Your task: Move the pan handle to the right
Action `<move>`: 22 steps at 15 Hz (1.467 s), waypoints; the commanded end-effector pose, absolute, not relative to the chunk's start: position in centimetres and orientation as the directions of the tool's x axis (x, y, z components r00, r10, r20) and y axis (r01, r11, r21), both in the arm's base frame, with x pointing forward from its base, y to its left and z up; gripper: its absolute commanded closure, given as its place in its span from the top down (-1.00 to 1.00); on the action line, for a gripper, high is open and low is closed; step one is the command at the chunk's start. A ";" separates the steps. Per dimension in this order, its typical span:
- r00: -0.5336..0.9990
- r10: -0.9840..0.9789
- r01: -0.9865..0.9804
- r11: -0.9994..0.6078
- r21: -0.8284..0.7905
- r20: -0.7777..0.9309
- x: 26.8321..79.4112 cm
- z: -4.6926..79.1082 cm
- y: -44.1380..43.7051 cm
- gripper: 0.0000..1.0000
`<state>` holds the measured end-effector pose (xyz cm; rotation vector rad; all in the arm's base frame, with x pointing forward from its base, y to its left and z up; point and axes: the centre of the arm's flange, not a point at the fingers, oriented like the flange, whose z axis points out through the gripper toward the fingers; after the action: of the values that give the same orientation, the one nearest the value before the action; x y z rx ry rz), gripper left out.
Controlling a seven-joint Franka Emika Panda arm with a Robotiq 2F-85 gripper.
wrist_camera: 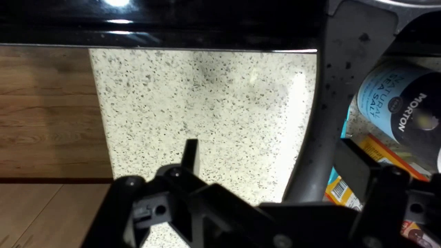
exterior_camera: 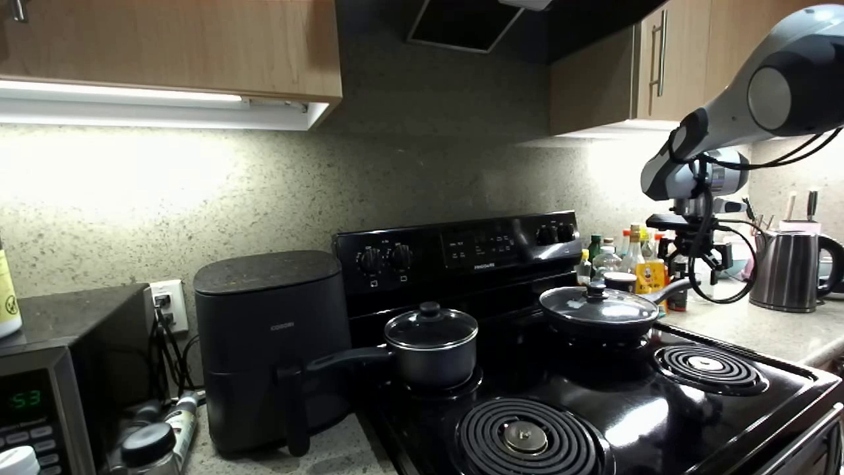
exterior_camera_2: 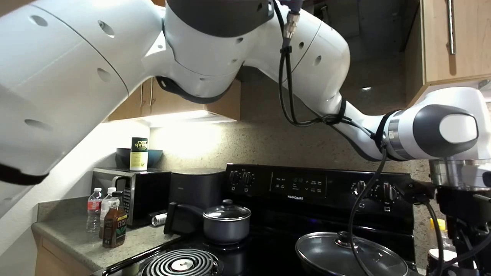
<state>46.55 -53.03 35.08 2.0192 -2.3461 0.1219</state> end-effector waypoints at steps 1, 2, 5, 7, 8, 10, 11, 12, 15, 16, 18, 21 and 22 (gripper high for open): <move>-0.111 -0.994 -0.993 0.111 -0.047 0.012 42.4 35.0 -48.7 1.00; -0.108 -0.994 -0.993 0.108 -0.044 -0.015 42.0 34.2 -48.2 1.00; -0.101 -0.991 -0.994 0.103 -0.028 -0.086 41.4 31.5 -47.1 1.00; -0.115 -0.986 -0.993 0.118 -0.012 -0.117 41.1 29.9 -47.0 1.00; -0.128 -0.984 -0.992 0.129 -0.005 -0.127 40.9 29.4 -47.0 1.00; -0.157 -0.979 -0.988 0.157 0.010 -0.128 41.0 28.3 -47.6 1.00; -0.157 -0.978 -0.988 0.156 0.019 -0.135 41.3 28.0 -47.9 1.00; -0.159 -0.978 -0.987 0.157 0.022 -0.135 41.5 27.9 -48.0 1.00; -0.159 -0.981 -0.987 0.156 0.033 -0.113 42.3 28.1 -48.4 1.00; -0.157 -0.982 -0.987 0.155 0.034 -0.108 42.7 28.0 -48.5 1.00; -0.155 -0.983 -0.988 0.152 0.036 -0.098 43.5 27.8 -49.1 1.00; -0.150 -0.985 -0.989 0.148 0.029 -0.083 44.7 27.9 -49.9 1.00; -0.149 -0.986 -0.989 0.147 0.027 -0.076 45.0 28.0 -50.3 1.00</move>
<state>43.82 -48.95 28.08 2.0890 -2.3942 -0.1320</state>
